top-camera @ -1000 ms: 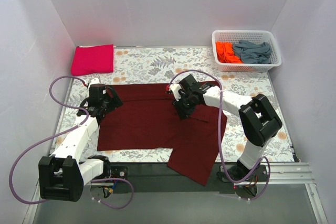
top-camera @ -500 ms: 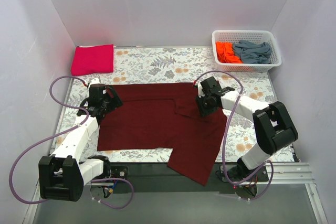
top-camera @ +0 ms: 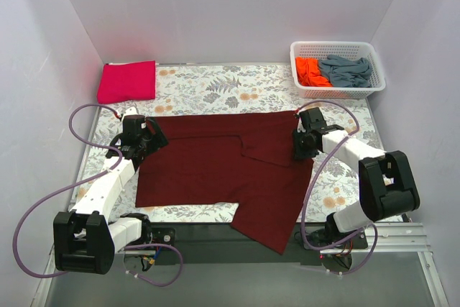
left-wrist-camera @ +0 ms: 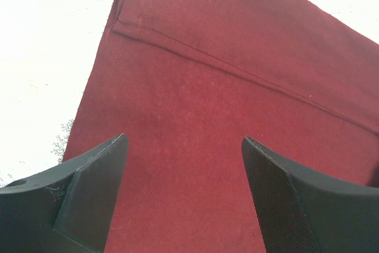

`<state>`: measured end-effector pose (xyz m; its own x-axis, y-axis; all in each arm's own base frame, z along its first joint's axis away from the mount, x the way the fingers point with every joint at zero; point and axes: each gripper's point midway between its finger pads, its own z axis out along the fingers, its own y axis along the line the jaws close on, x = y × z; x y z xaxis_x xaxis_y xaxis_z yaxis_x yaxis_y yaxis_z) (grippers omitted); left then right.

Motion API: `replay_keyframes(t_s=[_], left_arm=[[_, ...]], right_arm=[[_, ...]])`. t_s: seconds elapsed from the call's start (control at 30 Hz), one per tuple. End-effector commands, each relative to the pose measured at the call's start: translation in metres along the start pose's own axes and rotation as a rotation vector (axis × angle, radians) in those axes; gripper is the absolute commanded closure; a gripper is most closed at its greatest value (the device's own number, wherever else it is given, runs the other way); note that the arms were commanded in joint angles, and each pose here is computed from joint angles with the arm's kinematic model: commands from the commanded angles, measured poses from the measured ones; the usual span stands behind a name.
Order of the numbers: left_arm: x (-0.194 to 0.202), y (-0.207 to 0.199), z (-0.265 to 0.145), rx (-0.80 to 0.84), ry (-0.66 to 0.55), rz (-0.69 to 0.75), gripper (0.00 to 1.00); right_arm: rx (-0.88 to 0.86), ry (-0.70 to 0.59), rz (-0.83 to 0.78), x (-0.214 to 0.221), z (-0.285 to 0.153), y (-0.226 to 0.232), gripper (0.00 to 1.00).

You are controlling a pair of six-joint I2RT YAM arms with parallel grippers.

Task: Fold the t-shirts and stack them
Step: Fold the tshirt

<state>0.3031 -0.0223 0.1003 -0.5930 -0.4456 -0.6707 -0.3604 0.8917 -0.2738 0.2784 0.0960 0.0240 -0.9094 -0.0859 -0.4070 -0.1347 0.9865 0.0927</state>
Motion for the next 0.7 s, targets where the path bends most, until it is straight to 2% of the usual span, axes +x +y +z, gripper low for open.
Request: replay_keyframes(t_s=[0.0,0.2,0.5,0.67], left_arm=[[-0.005,-0.001,-0.001,0.003,-0.022,0.007,0.24],[-0.006,-0.001,-0.001,-0.001,-0.025,0.007,0.24],[-0.005,0.001,-0.002,-0.007,-0.028,0.01,0.24],[-0.006,0.001,-0.002,-0.006,-0.033,0.007,0.24]], right_arm=[[-0.091,-0.139,-0.067,-0.032,-0.022,0.029,0.64],[-0.2,-0.258,-0.172,-0.048,-0.04,0.101,0.59],[-0.173,-0.353,-0.295,-0.053,-0.027,0.18,0.57],[-0.131,-0.379,-0.322,-0.054,-0.017,0.198,0.57]])
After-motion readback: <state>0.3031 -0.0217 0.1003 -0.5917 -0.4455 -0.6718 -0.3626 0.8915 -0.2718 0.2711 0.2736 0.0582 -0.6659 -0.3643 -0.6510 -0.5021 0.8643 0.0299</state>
